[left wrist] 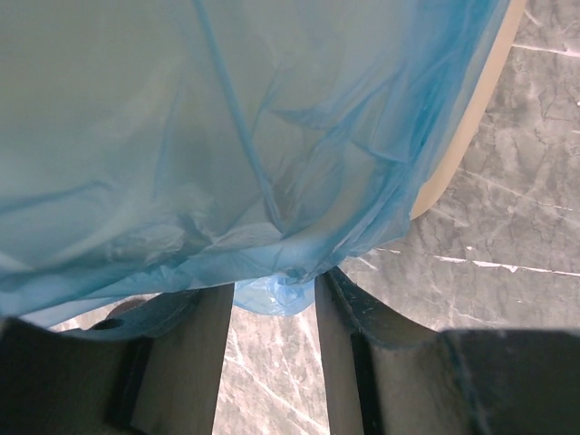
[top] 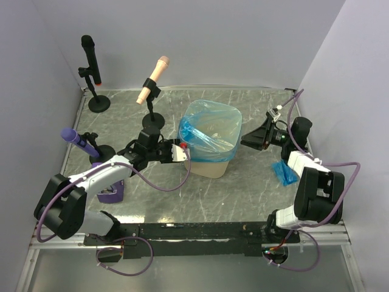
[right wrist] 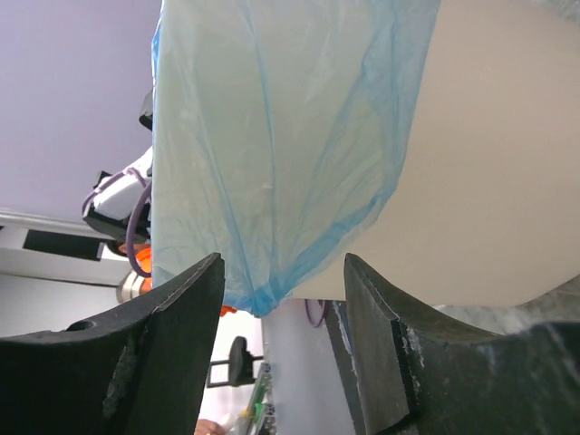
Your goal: Put the trash bags into the trash bin
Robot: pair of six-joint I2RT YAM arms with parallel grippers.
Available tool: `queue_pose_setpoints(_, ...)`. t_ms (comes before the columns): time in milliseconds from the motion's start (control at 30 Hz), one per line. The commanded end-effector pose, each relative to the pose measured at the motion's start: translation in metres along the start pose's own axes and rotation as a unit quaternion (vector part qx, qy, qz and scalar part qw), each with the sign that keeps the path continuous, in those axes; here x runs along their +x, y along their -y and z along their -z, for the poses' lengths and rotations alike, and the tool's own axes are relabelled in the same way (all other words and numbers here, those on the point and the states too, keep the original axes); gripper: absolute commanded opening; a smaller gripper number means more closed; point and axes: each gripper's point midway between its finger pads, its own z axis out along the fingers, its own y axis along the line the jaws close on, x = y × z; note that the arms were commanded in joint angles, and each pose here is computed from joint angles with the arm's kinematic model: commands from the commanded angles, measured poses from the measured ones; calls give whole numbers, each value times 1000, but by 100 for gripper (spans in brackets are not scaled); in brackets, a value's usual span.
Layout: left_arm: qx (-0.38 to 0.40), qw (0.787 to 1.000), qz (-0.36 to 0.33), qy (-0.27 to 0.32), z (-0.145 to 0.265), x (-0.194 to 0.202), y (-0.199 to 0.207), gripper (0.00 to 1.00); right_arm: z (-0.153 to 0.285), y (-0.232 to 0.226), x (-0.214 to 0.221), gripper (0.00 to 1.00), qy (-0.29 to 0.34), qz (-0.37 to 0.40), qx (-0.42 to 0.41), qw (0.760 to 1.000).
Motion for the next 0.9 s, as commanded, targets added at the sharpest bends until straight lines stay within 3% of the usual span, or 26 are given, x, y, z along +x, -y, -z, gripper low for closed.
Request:
queue_pose_setpoints(0,-11,1000,-8,8,-1,-9,-12,45,-4,-15,-3,63,-17,30,-22,999)
queue_pose_setpoints(200,-22,1000,-6,11,-1,-12,-18,45,-19,-26,2,62,-54,55,-39,996)
queue_pose_setpoints(367,-27,1000,-4,11,-2,-11,-20,45,-24,-22,6,52,-68,44,-40,996)
queue_pose_setpoints(467,-28,1000,2,13,-4,-11,-20,45,-24,-20,9,35,-68,46,-41,996)
queue_pose_setpoints(533,-27,999,7,16,-5,-11,-19,44,-23,-18,11,17,-67,54,-42,995)
queue_pose_setpoints(567,-24,1000,9,17,-7,-11,-17,43,-23,-17,12,3,-66,56,-41,995)
queue_pose_setpoints(600,-21,1000,11,18,-7,-11,-16,42,-24,-13,13,0,-63,53,-37,996)
queue_pose_setpoints(700,-9,1000,16,19,-9,-9,-8,32,-21,11,16,0,-52,21,4,998)
queue_pose_setpoints(867,17,999,23,25,-16,-1,9,1,-17,34,21,0,-49,24,61,997)
